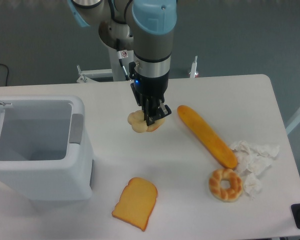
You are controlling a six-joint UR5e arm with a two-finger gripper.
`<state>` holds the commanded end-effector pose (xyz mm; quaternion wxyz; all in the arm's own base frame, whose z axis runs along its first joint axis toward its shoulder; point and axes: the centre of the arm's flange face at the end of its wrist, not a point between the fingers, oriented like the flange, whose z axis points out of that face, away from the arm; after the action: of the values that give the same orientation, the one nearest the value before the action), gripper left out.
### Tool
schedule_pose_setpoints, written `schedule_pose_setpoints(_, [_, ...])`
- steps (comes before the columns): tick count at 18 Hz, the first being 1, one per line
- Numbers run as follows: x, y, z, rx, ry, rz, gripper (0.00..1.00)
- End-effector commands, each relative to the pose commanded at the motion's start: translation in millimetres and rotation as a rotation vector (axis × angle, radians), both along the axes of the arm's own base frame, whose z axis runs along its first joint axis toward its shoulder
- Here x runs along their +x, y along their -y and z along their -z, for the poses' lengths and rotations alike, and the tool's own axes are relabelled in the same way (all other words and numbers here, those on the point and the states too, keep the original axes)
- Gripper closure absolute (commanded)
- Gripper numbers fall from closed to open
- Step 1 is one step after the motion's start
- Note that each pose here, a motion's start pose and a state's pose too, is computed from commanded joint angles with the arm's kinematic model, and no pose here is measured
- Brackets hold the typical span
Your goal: Place the round bread in the trash can
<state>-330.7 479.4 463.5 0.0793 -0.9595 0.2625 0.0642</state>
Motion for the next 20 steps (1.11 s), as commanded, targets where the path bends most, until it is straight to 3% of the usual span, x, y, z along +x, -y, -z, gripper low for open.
schedule_pose_setpoints(20, [-0.6,-1.9,-6.0,0.009,-0.006,-0.003,1.00])
